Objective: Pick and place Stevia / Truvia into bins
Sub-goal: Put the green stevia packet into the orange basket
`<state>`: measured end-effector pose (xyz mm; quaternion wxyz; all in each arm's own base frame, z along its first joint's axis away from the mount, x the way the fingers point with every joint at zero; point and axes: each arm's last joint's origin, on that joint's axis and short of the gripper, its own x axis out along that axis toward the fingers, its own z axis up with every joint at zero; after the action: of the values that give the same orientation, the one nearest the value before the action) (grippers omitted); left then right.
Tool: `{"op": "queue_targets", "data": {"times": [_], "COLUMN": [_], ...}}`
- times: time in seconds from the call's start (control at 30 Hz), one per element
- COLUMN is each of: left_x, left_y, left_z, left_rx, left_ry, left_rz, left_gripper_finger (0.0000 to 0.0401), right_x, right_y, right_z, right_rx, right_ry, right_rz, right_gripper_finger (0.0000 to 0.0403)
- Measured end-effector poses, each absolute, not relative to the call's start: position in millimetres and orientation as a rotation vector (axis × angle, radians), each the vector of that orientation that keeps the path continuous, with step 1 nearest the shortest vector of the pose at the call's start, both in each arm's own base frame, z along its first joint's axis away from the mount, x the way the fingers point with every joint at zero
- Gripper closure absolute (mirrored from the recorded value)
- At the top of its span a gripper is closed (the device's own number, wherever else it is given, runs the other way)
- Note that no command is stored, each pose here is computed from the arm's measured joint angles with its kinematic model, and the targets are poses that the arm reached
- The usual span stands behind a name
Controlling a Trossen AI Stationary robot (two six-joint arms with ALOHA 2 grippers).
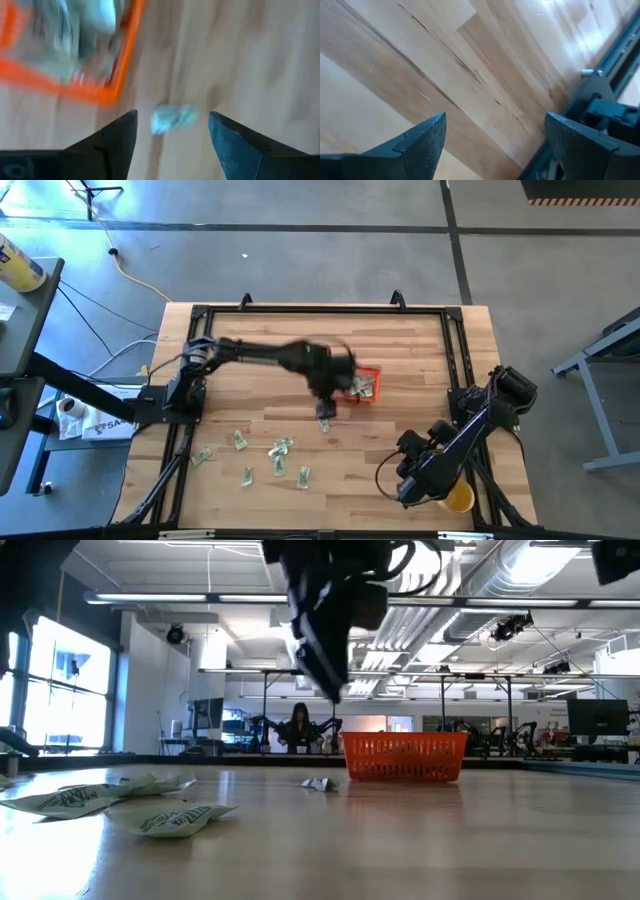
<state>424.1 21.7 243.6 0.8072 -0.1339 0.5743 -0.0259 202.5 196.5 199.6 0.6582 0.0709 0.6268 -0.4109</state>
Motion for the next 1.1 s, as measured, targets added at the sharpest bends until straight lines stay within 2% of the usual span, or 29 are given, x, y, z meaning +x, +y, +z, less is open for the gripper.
{"op": "queue_targets", "data": {"times": [0.1,0.2,0.37,0.47,0.73,1.0,1.1], "left_x": [417.8,418.9,421.8,420.4,406.1,402.2,400.1], "left_y": [-7.7,-32.9,-41.8,-40.3,-44.2,-51.0,-52.1], "left_z": [237.2,231.1,217.6,201.8,164.3,150.1,146.9], "left_rx": [-0.105,-0.064,-0.377,-0.491,-0.617,-0.607,-0.553], "left_ry": [1.319,1.264,1.182,1.150,1.177,1.145,1.131], "left_rz": [0.031,0.147,0.327,0.430,0.517,0.494,0.501], "left_gripper_finger": [0.0125,0.0132,0.0137,0.0135,0.0135,0.0137,0.0155], "right_x": [205.6,209.9,220.8,226.2,230.6,230.6,230.5], "right_y": [190.9,186.5,182.1,178.4,172.8,172.6,172.6], "right_z": [189.6,179.3,173.0,172.5,172.3,172.3,172.3], "right_rx": [0.158,0.185,0.219,0.237,0.266,0.264,0.264], "right_ry": [1.422,1.421,1.408,1.398,1.425,1.424,1.426], "right_rz": [-0.912,-0.886,-0.822,-0.819,-0.829,-0.830,-0.831], "right_gripper_finger": [0.0076,0.0076,0.0076,0.0076,0.0076,0.0076,0.0076]}}
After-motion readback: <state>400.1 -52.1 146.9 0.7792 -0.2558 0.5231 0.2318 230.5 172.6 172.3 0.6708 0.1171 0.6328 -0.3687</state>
